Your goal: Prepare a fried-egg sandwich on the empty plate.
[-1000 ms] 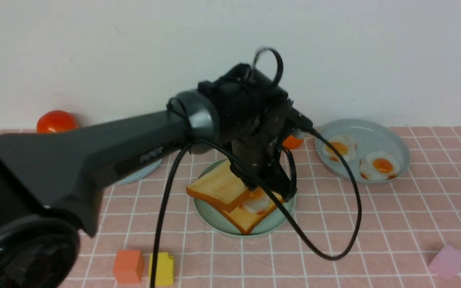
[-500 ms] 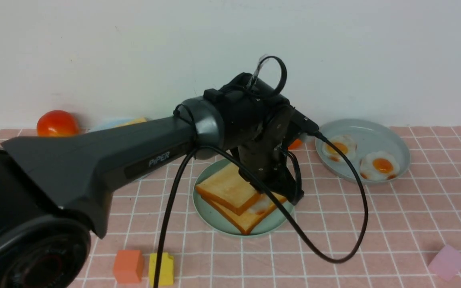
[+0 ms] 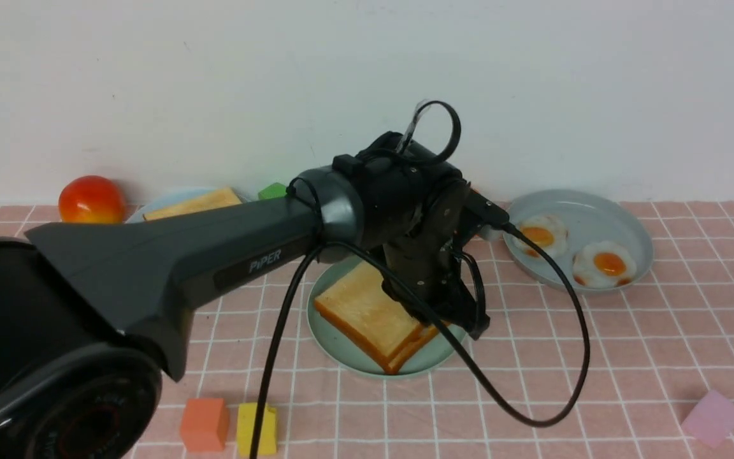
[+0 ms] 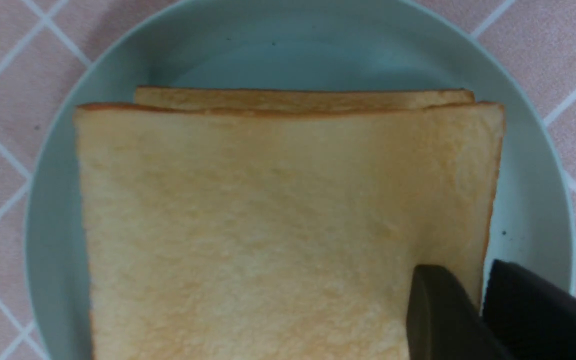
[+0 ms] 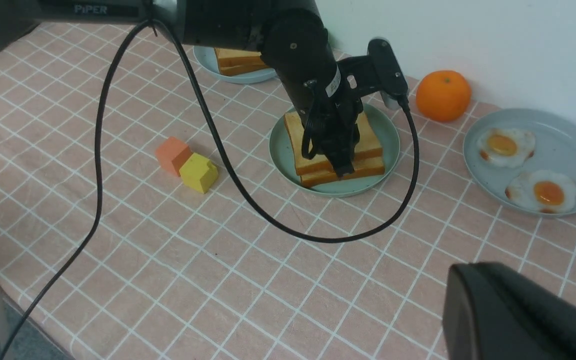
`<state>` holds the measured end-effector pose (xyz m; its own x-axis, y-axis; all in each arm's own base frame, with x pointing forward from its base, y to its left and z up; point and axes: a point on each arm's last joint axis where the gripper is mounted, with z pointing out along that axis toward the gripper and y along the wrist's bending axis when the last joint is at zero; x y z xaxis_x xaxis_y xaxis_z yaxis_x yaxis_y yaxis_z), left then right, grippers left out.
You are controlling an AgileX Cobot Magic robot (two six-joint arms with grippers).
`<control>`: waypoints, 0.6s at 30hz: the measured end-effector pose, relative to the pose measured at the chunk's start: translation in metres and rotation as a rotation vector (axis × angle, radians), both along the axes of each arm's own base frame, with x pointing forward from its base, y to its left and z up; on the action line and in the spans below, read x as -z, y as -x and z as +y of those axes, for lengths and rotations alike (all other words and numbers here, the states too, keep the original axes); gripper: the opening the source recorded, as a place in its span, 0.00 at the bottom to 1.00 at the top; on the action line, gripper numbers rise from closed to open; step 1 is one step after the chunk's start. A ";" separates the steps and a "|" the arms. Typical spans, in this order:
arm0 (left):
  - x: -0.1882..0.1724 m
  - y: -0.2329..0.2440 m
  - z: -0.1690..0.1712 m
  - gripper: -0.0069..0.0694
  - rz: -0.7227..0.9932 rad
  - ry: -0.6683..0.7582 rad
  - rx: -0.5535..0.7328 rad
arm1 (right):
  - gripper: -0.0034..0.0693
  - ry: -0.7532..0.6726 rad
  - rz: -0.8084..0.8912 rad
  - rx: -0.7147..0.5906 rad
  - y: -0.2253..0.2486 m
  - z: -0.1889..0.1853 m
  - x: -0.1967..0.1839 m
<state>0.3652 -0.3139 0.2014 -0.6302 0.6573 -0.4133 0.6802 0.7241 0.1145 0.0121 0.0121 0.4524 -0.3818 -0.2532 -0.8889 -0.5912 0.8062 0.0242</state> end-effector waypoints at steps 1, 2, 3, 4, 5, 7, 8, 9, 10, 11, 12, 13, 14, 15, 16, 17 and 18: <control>0.000 0.000 0.000 0.36 0.000 0.003 -0.001 | 0.05 0.000 0.000 0.000 0.000 0.000 0.000; 0.000 0.000 0.000 0.40 0.002 0.005 -0.001 | 0.05 0.000 0.000 -0.001 0.000 0.000 0.000; 0.000 0.000 0.000 0.42 0.002 0.005 -0.001 | 0.05 -0.001 0.001 -0.001 0.000 0.000 0.000; 0.000 0.000 0.000 0.45 0.002 0.006 -0.001 | 0.05 -0.002 0.001 -0.002 0.000 0.000 0.000; 0.000 0.000 0.000 0.48 0.002 0.006 -0.001 | 0.05 -0.002 0.001 -0.002 0.000 0.000 0.000; 0.000 0.000 -0.001 0.50 0.001 0.007 -0.001 | 0.05 -0.002 0.001 -0.002 0.000 0.000 0.000; -0.002 0.000 -0.001 0.51 0.001 0.012 -0.002 | 0.05 -0.002 0.001 -0.002 0.000 0.000 0.000; -0.003 0.001 0.000 0.51 0.004 0.016 -0.004 | 0.06 -0.002 0.001 -0.002 0.000 0.000 0.000; -0.009 0.003 0.000 0.52 0.009 0.030 -0.008 | 0.06 -0.002 0.001 -0.002 0.000 0.000 0.000; -0.010 0.003 0.000 0.52 0.009 0.031 -0.009 | 0.06 -0.002 0.001 -0.002 0.000 0.000 0.000; -0.024 0.008 0.002 0.52 0.018 0.057 -0.016 | 0.06 -0.002 0.001 -0.002 0.000 0.000 0.000; -0.037 0.012 0.004 0.52 0.020 0.080 -0.021 | 0.06 -0.002 0.001 -0.002 0.000 0.000 0.000; -0.055 0.018 0.007 0.51 0.011 0.108 -0.024 | 0.06 -0.002 0.001 -0.002 0.000 0.000 0.000; -0.076 0.025 0.012 0.48 0.002 0.143 -0.026 | 0.06 -0.002 0.001 -0.002 0.000 0.000 0.000; -0.099 0.033 0.018 0.45 -0.018 0.177 -0.025 | 0.06 -0.002 0.001 -0.002 0.000 0.000 0.000; -0.123 0.043 0.025 0.40 -0.040 0.225 -0.024 | 0.06 -0.002 0.001 -0.002 0.000 0.000 0.000; -0.143 0.051 0.032 0.36 -0.068 0.259 -0.021 | 0.06 -0.002 0.001 -0.002 0.000 0.000 0.000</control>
